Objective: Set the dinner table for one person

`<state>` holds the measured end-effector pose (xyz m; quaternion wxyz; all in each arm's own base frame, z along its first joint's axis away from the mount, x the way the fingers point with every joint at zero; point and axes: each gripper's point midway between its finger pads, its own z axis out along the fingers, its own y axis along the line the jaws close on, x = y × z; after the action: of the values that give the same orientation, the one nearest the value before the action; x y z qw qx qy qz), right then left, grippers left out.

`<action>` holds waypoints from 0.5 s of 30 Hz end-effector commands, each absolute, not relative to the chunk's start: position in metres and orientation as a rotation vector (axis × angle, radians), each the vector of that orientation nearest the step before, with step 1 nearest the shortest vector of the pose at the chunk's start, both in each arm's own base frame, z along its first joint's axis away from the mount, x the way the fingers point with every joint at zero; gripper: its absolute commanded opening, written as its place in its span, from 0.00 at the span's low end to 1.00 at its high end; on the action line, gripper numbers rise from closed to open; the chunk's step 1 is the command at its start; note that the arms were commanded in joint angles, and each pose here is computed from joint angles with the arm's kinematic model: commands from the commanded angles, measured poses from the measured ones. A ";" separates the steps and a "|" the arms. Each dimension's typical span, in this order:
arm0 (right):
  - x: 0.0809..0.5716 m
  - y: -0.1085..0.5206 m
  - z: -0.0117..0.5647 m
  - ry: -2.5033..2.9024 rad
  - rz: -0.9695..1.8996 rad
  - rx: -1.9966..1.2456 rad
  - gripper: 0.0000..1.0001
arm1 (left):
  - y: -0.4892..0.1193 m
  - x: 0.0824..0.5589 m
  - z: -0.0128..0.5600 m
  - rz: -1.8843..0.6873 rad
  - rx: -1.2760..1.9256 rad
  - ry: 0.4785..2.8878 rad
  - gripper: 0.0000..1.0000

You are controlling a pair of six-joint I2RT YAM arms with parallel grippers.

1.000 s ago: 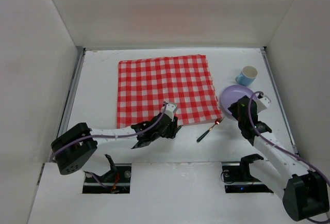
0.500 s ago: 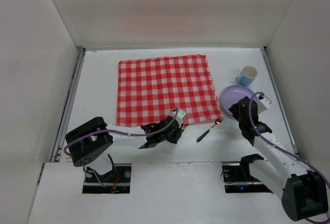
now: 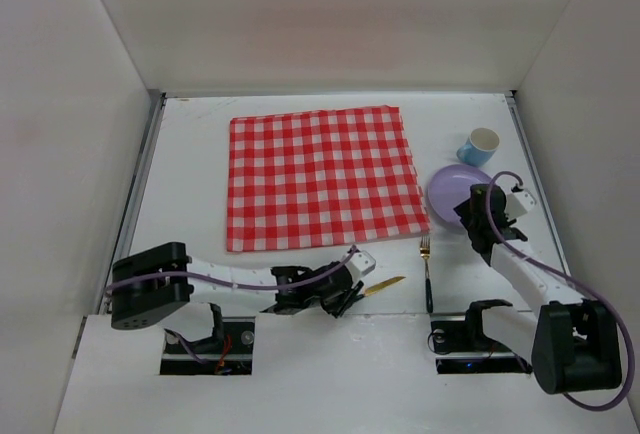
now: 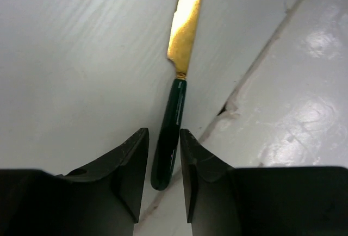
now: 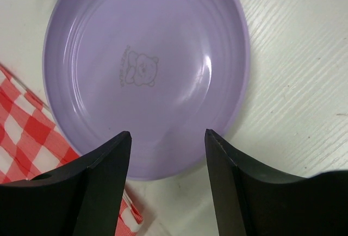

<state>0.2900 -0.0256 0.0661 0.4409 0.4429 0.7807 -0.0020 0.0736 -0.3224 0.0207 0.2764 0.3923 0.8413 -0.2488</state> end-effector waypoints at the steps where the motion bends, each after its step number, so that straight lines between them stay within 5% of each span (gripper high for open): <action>1: 0.299 -0.044 0.088 1.827 -0.005 1.152 0.63 | -0.299 0.096 0.024 -0.537 0.937 2.265 0.29; 15: 0.302 -0.071 0.058 1.898 -0.024 1.294 0.53 | -0.288 0.167 0.114 -0.739 0.480 2.005 0.41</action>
<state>0.2785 -0.0740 0.0400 0.3907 0.5157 0.7614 -0.0412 0.1560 -0.2871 0.0931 0.4238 0.2308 0.8327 -0.2716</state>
